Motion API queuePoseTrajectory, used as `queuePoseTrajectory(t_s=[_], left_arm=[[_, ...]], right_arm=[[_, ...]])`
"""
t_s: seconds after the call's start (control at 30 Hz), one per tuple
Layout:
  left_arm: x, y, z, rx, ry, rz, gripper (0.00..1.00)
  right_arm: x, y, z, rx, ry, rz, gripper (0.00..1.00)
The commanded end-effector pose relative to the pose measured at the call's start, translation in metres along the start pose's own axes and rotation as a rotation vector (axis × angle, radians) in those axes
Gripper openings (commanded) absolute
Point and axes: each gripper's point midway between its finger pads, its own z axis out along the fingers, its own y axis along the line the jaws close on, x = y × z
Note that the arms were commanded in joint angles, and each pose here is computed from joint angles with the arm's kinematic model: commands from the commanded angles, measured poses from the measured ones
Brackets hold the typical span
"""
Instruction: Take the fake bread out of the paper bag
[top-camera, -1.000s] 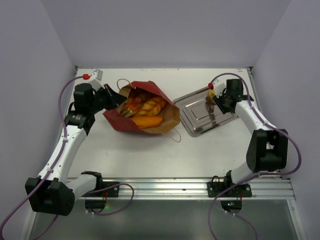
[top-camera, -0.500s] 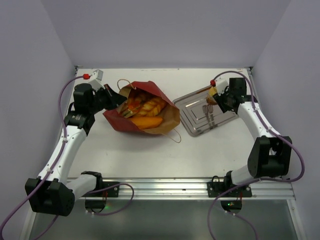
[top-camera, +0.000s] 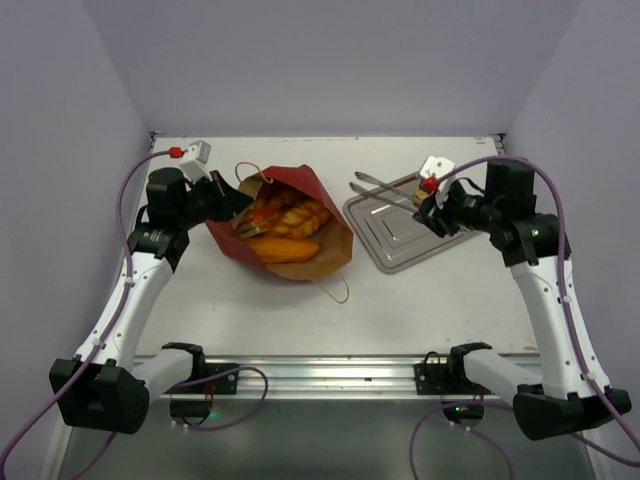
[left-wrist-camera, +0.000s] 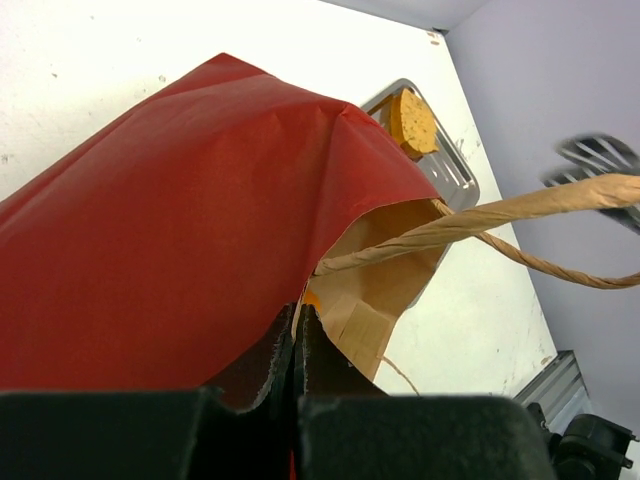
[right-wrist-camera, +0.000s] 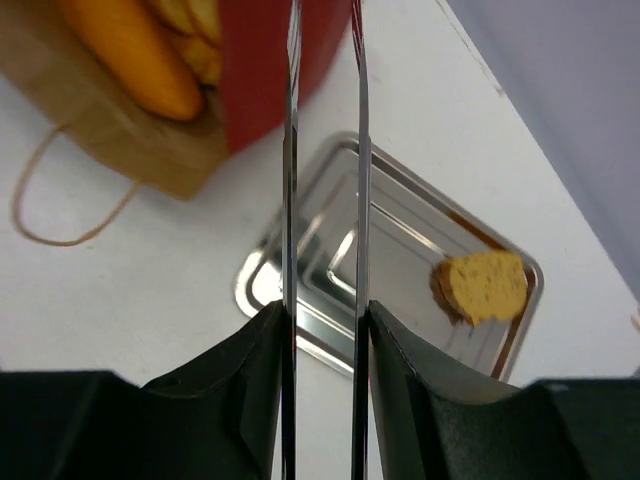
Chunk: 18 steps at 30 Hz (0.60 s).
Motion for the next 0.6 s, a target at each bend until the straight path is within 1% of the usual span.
queuePoseTrajectory(t_s=[0.0,0.03,0.07,0.1,0.13,0.2,0.23,0.27,0.3,0.33,0.37,0.4,0.43,0.5,0.57], left_arm=[[-0.004,-0.001,-0.005,0.007,-0.008,0.05,0.0],[-0.004,-0.002,-0.005,0.01,-0.008,0.052,0.0],[-0.004,-0.002,-0.005,0.012,-0.008,0.051,0.0],[-0.004,-0.002,-0.005,0.012,-0.007,0.043,0.0],[-0.004,-0.003,-0.005,0.015,-0.007,0.041,0.0],[-0.004,-0.006,-0.005,0.027,-0.003,0.034,0.0],[-0.004,-0.007,-0.006,0.032,0.0,0.033,0.0],[-0.003,-0.008,-0.005,0.035,0.003,0.031,0.0],[-0.004,-0.009,-0.006,0.038,0.002,0.028,0.0],[-0.003,-0.009,-0.007,0.039,0.004,0.025,0.0],[-0.002,-0.01,-0.007,0.043,0.006,0.024,0.0],[-0.002,-0.011,-0.008,0.046,0.006,0.018,0.0],[-0.002,-0.012,-0.008,0.049,0.008,0.014,0.0],[-0.002,-0.014,-0.009,0.056,0.007,0.007,0.0],[-0.002,-0.016,-0.01,0.064,0.01,0.002,0.0]], right_arm=[[-0.038,0.075,-0.02,-0.273,-0.138,-0.14,0.4],[-0.045,0.087,-0.023,-0.302,-0.161,-0.171,0.4],[-0.053,0.11,-0.023,-0.37,-0.186,-0.224,0.4],[-0.056,0.12,-0.023,-0.395,-0.195,-0.249,0.4],[-0.059,0.136,-0.02,-0.458,-0.195,-0.279,0.4],[-0.065,0.145,-0.017,-0.492,-0.193,-0.313,0.39],[-0.068,0.157,-0.014,-0.527,-0.195,-0.344,0.39],[-0.07,0.161,-0.006,-0.538,-0.178,-0.358,0.39],[-0.068,0.158,0.003,-0.504,-0.143,-0.374,0.39],[-0.074,0.168,0.009,-0.514,-0.148,-0.407,0.39],[-0.071,0.17,0.022,-0.502,-0.116,-0.408,0.39],[-0.069,0.161,0.034,-0.431,-0.071,-0.406,0.39],[-0.077,0.165,0.045,-0.404,-0.085,-0.427,0.39],[-0.079,0.161,0.068,-0.329,-0.047,-0.434,0.4],[-0.087,0.151,0.085,-0.217,-0.034,-0.463,0.39]])
